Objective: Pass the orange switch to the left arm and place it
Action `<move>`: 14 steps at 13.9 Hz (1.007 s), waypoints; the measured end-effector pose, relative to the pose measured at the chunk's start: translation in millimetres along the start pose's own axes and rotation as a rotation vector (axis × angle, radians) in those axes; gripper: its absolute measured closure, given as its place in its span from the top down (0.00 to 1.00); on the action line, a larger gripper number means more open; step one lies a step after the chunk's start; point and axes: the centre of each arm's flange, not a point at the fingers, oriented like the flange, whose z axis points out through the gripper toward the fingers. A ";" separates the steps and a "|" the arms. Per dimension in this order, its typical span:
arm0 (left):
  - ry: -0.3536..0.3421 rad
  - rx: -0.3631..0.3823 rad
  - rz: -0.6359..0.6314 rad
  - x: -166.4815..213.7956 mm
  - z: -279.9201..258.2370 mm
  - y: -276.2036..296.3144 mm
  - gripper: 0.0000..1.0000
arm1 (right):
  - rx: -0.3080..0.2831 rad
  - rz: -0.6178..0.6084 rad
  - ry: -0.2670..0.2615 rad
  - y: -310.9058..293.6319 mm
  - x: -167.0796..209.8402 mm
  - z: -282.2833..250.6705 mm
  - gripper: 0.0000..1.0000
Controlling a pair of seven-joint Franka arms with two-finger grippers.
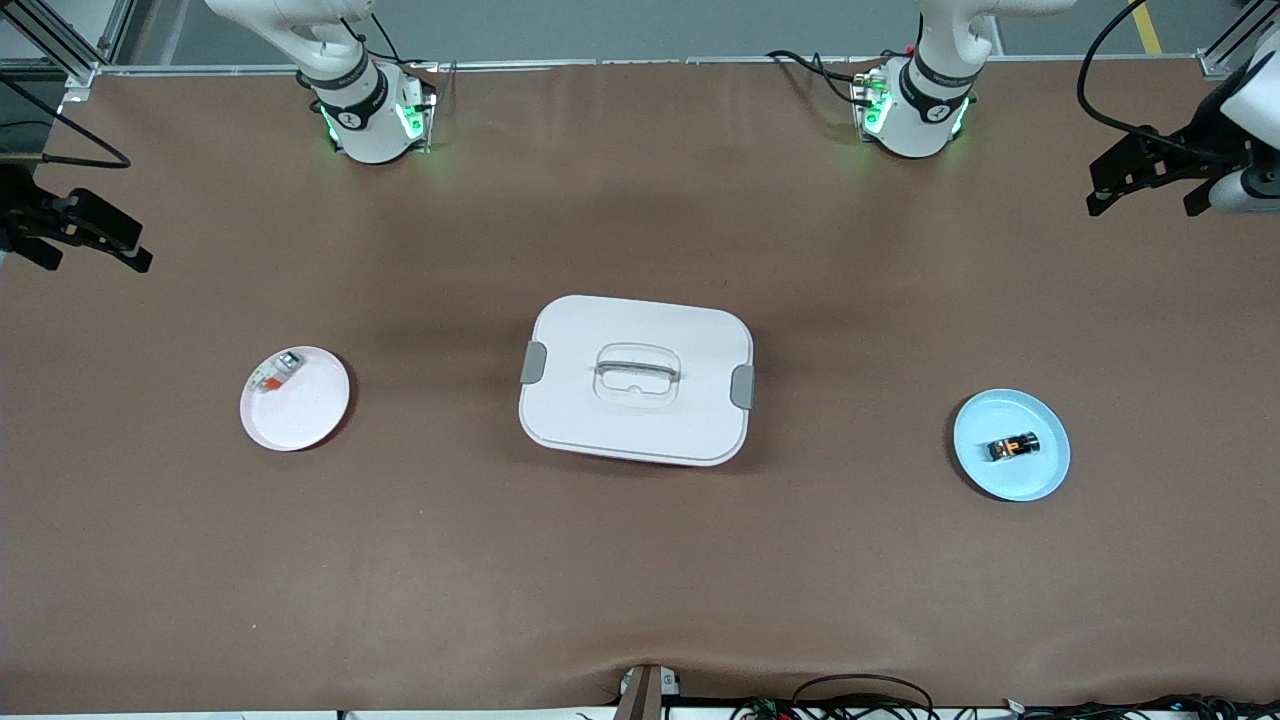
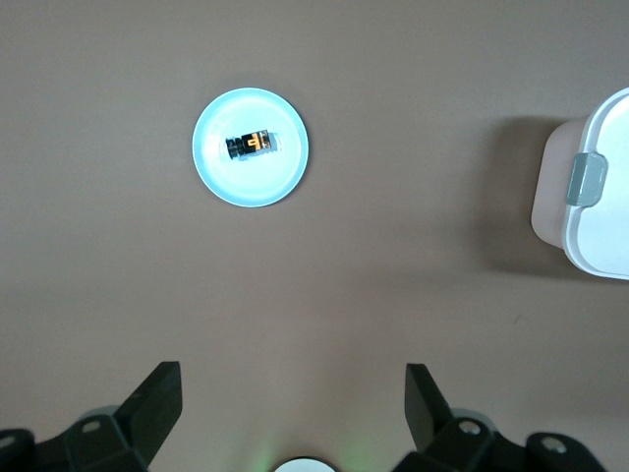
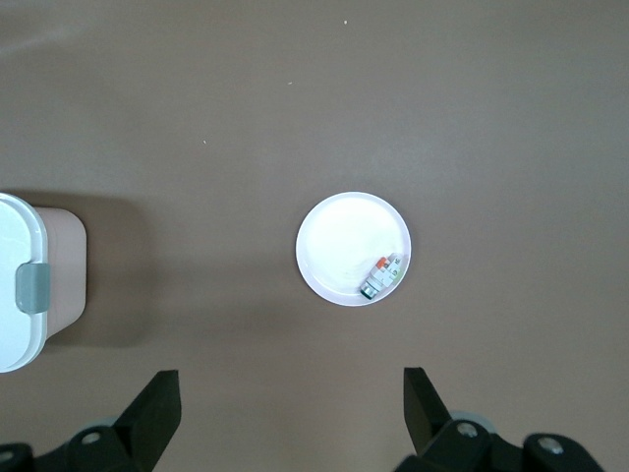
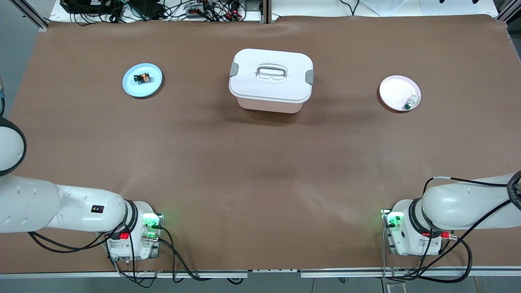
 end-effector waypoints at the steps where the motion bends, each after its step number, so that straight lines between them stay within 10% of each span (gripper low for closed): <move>1: -0.004 0.001 0.007 2.1 3.0 4.6 1.00 | 0.000 0.000 0.000 0.0 0.0 0.0 1.00; 14: -0.002 0.005 -0.006 9.1 3.8 0.2 1.00 | 0.000 0.000 0.001 0.2 0.0 -0.3 1.00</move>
